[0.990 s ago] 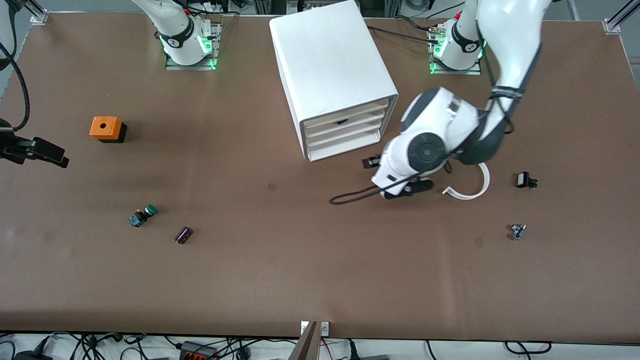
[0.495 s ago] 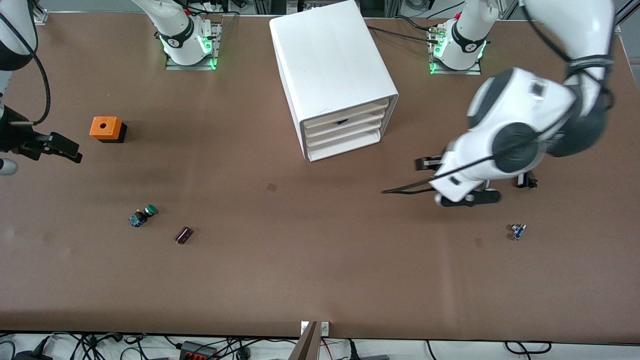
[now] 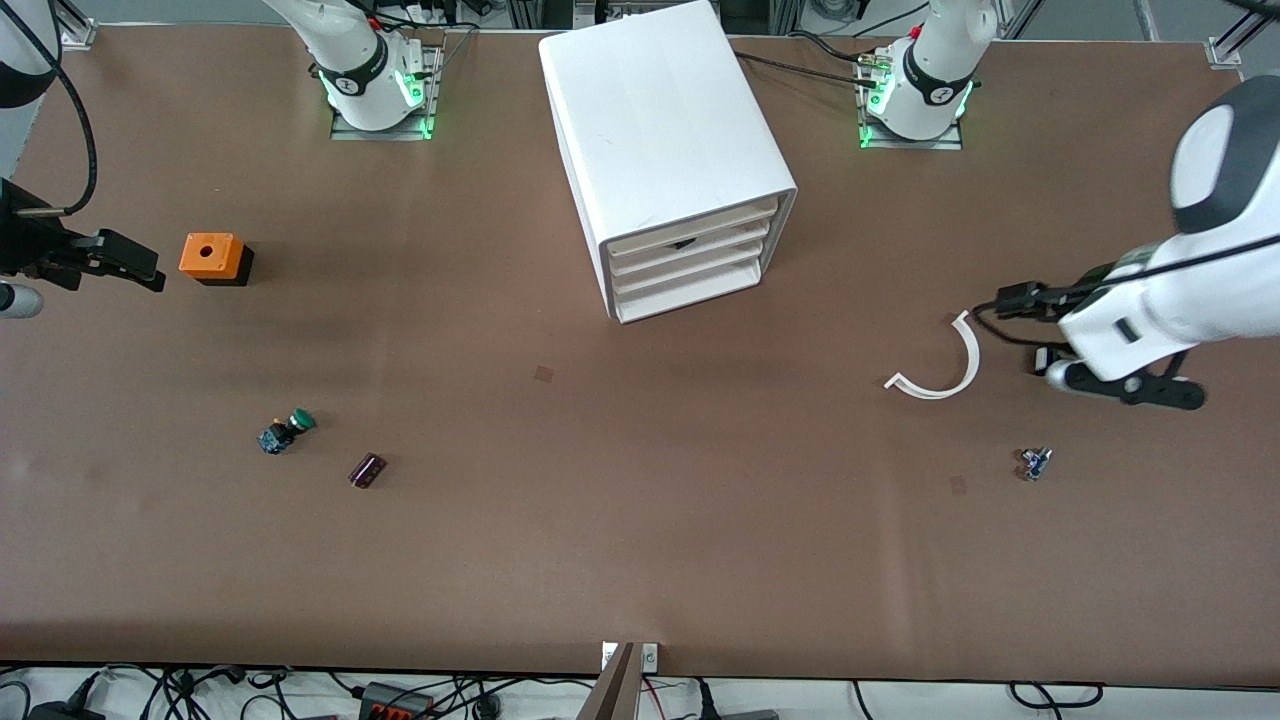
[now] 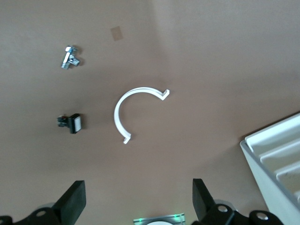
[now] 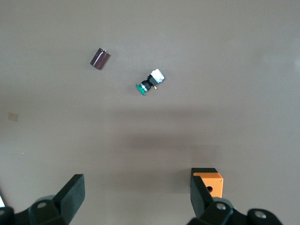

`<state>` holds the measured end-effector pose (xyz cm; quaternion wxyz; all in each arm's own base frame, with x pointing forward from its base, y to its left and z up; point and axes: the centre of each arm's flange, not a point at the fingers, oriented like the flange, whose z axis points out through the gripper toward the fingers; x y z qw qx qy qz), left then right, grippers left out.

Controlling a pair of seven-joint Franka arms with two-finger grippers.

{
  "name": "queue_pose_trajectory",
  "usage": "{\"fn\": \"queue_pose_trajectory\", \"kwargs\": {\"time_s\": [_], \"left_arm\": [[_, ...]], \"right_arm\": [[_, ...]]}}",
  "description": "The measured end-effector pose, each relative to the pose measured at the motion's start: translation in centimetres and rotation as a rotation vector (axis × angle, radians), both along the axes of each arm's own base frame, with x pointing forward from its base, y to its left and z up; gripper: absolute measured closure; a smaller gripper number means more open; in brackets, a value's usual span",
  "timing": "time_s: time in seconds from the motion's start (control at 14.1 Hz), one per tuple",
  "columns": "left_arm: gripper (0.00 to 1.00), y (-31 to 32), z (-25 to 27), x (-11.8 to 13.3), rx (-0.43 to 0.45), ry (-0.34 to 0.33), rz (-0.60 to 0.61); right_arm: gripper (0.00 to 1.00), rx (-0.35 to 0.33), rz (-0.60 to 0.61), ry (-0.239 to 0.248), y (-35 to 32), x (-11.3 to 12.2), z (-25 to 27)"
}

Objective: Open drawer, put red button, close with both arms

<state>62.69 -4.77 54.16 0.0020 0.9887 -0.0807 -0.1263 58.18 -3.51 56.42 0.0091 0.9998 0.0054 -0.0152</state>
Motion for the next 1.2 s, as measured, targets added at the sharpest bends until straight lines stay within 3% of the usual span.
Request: {"fn": "queue_pose_trajectory", "kwargs": {"time_s": [0.28,0.42,0.71,1.2], "left_arm": [[0.0,4.2,3.3,-3.9,-0.019,-0.207,0.018],[0.0,4.0,4.5,-5.9,0.02,-0.271,-0.007],[0.0,3.9,4.0,-6.8,0.054,-0.27,-0.024],[0.0,6.4,2.7,-7.0,-0.017,-0.219,0.051]], "right_arm": [[0.0,0.0,0.036,-0.009,2.1,0.1,0.4],[0.0,0.0,0.035,-0.019,2.0,0.0,1.0],[0.0,0.0,0.032,-0.022,1.8,0.0,1.1],[0.0,-0.001,0.023,-0.032,1.4,0.0,1.3]]}}
